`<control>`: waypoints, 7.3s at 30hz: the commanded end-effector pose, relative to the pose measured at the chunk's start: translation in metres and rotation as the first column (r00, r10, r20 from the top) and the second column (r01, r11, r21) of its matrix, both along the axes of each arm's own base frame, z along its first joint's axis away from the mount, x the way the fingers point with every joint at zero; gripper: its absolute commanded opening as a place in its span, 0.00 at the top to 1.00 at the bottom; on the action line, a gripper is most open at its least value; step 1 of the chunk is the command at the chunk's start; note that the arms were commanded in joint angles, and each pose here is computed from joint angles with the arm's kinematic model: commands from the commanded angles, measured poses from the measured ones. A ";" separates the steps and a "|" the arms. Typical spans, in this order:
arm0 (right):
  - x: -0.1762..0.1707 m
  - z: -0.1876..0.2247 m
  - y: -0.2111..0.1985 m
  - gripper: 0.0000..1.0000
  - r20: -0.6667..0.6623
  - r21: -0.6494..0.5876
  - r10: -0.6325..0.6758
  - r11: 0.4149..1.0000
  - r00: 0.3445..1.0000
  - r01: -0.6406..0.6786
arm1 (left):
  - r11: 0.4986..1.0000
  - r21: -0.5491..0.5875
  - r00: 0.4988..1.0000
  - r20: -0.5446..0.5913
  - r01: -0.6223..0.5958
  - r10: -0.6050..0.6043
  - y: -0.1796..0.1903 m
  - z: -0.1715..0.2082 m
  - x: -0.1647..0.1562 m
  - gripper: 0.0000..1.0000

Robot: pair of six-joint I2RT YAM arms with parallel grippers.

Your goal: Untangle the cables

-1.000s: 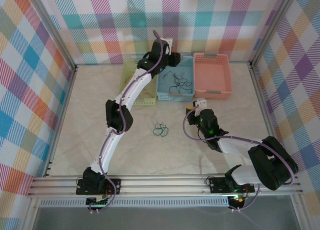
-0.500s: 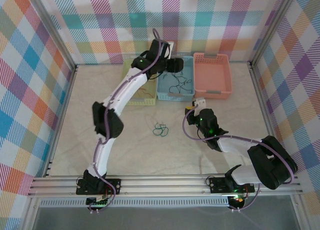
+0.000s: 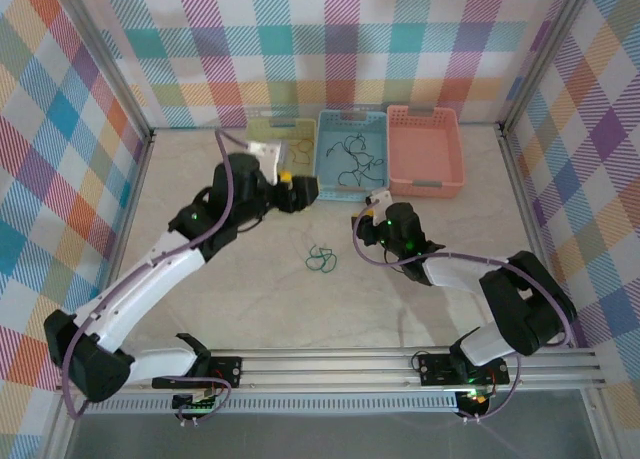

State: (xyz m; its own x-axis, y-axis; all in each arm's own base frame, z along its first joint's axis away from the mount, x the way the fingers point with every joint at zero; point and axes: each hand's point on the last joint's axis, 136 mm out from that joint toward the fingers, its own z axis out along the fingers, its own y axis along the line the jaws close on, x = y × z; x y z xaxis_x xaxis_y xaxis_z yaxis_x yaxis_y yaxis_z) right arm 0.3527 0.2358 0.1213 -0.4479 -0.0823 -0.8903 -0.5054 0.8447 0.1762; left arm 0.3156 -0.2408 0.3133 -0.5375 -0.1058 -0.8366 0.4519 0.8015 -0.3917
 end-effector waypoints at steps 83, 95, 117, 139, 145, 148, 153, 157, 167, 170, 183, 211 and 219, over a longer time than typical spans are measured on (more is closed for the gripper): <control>-0.106 0.057 0.087 1.00 0.236 0.143 0.650 0.711 0.722 -0.688 | 0.981 -0.139 0.980 -0.127 0.136 -0.153 0.000 -0.130 -0.057 0.27; -0.114 0.061 0.088 1.00 0.252 0.146 0.679 0.678 0.689 -0.721 | 0.983 -0.047 0.966 -0.180 0.178 -0.184 -0.013 -0.135 -0.044 0.26; -0.113 0.064 0.087 1.00 0.255 0.143 0.671 0.686 0.697 -0.713 | 0.981 0.017 0.960 -0.212 0.193 -0.185 -0.020 -0.141 -0.031 0.83; -0.038 0.032 0.036 1.00 0.157 0.032 0.229 0.971 0.961 -0.236 | 0.930 -0.182 0.945 0.002 -0.320 0.326 0.103 -0.074 -0.046 1.00; -0.017 0.025 0.003 1.00 0.118 0.048 0.038 0.998 0.992 -0.044 | 0.914 -0.225 0.925 0.100 -0.338 0.367 0.128 -0.045 -0.068 1.00; -0.013 0.023 -0.005 1.00 0.097 0.074 -0.001 0.997 0.995 -0.007 | 0.924 -0.206 0.927 0.132 -0.321 0.351 0.131 -0.038 -0.074 1.00; -0.008 0.018 -0.014 1.00 0.070 0.081 -0.043 0.996 0.997 0.037 | 0.924 -0.224 0.920 0.178 -0.309 0.350 0.137 -0.023 -0.083 1.00; -0.007 0.016 -0.015 1.00 0.060 0.076 -0.044 0.996 0.997 0.039 | 0.912 -0.252 0.903 0.207 -0.323 0.377 0.147 -0.011 -0.091 1.00; -0.022 0.028 0.012 1.00 0.087 0.102 0.140 0.984 0.986 -0.148 | 0.929 -0.180 0.940 0.055 -0.322 0.337 0.125 -0.046 -0.071 0.91; -0.032 0.030 0.025 1.00 0.099 0.104 0.244 0.962 0.965 -0.254 | 0.947 -0.179 0.959 0.052 -0.265 0.278 0.109 -0.039 -0.065 0.60; -0.080 0.046 0.066 1.00 0.220 0.067 0.534 0.826 0.816 -0.559 | 0.998 -0.001 0.976 -0.209 0.057 -0.056 0.017 -0.052 -0.020 0.33; -0.090 0.061 0.062 1.00 0.309 0.054 0.534 0.816 0.787 -0.575 | 0.944 -0.185 0.806 -0.491 0.275 -0.331 -0.040 -0.169 -0.055 0.41; -0.089 0.062 0.062 1.00 0.309 0.057 0.528 0.820 0.791 -0.569 | 0.927 -0.197 0.768 -0.519 0.320 -0.375 -0.050 -0.180 -0.065 0.50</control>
State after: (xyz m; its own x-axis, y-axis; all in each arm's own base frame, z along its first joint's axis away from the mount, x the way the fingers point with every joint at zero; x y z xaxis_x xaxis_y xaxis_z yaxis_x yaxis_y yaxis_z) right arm 0.2680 0.2971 0.1704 -0.1654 -0.1302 -0.9776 -0.9092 0.4043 0.1000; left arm 0.2569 -0.2846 0.1355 -0.9109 0.0916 -0.4022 0.3713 0.6071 -0.7026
